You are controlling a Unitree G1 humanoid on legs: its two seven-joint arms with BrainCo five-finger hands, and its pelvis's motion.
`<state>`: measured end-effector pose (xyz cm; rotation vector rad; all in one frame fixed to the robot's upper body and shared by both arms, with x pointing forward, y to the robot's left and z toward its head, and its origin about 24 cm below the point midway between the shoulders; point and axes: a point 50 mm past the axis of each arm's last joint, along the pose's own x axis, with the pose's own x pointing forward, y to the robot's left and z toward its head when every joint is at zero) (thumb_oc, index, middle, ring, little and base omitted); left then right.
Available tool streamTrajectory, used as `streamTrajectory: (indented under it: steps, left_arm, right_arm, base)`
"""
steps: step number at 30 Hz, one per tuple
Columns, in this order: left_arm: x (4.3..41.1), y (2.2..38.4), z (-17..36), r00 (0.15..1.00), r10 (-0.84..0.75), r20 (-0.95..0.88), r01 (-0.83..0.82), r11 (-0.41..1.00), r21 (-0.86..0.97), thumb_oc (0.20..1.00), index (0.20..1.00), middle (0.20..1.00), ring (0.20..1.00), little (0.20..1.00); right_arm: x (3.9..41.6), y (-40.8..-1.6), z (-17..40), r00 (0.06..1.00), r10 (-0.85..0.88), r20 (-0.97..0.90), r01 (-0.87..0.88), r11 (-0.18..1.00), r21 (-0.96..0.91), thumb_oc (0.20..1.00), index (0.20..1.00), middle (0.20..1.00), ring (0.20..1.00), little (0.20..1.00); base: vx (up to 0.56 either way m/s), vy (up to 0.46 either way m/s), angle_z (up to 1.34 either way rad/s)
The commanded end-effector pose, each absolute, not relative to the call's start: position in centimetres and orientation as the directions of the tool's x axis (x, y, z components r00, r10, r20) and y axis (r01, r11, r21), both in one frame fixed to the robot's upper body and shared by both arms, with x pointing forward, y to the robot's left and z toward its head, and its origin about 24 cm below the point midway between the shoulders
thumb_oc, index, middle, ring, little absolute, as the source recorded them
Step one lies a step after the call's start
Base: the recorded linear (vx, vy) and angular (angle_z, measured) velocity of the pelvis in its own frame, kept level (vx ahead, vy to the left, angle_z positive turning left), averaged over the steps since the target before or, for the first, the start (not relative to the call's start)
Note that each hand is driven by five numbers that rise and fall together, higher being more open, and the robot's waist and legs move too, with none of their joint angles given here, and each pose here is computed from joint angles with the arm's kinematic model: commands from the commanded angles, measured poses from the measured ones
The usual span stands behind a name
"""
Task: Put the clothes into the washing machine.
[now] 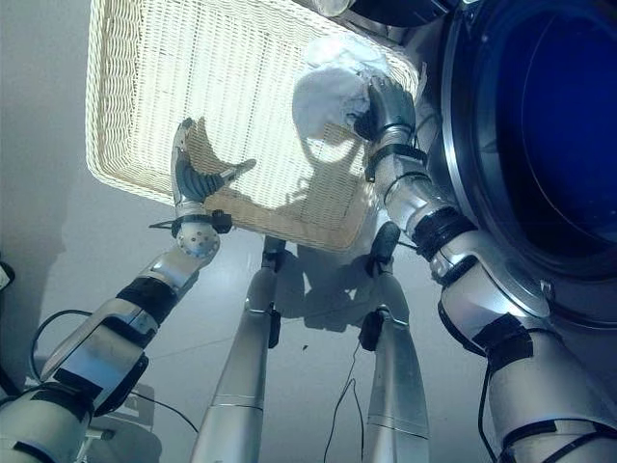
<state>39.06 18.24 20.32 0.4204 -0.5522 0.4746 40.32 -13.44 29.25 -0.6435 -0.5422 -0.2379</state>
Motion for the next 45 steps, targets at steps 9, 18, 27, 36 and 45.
streamTrajectory:
  steps: [9, 18, 27, 36, 45]
  left_arm:
    - [38.5, 19.9, 20.7, 0.697, 0.425, 0.577, -0.586, 0.802, 0.118, 1.0, 1.0, 1.0, 1.0, 1.0]
    - [37.9, 21.5, 19.8, 0.684, 0.46, 0.566, -0.613, 0.783, 0.105, 1.0, 1.0, 1.0, 1.0, 1.0]
    - [37.6, 23.1, 19.5, 0.672, 0.478, 0.565, -0.633, 0.767, 0.104, 1.0, 1.0, 1.0, 1.0, 1.0]
    - [38.0, 23.5, 20.2, 0.683, 0.464, 0.564, -0.626, 0.77, 0.123, 1.0, 1.0, 1.0, 1.0, 1.0]
    - [35.8, 25.7, 17.0, 0.687, 0.459, 0.563, -0.636, 0.755, 0.161, 1.0, 1.0, 1.0, 1.0, 1.0]
  right_arm:
    - [38.1, -13.1, 26.2, 0.861, 0.103, 0.497, -0.069, 0.994, -0.087, 0.2, 0.2, 0.2, 0.2, 0.2]
    - [35.8, -16.7, 27.9, 0.747, -0.028, 0.665, -0.226, 0.929, 0.292, 0.2, 0.2, 0.2, 0.2, 0.2]
    - [35.2, -21.8, 27.8, 0.706, -0.199, 0.68, -0.236, 0.839, 0.49, 0.2, 0.2, 0.2, 0.2, 0.2]
    - [37.1, -28.2, 25.3, 0.784, -0.513, 0.351, 0.064, 0.628, 0.776, 0.2, 0.2, 0.2, 0.2, 0.2]
    - [29.7, -37.5, 34.9, 0.216, -0.944, 0.248, 0.267, 0.302, 0.915, 0.231, 0.231, 0.231, 0.231, 0.231]
  base:
    - [-0.02, 0.031, -0.06]
    - [-0.01, 0.008, -0.04]
    - [0.0, 0.0, 0.0]
    - [0.0, -0.004, -0.05]
    - [-0.01, -0.031, -0.01]
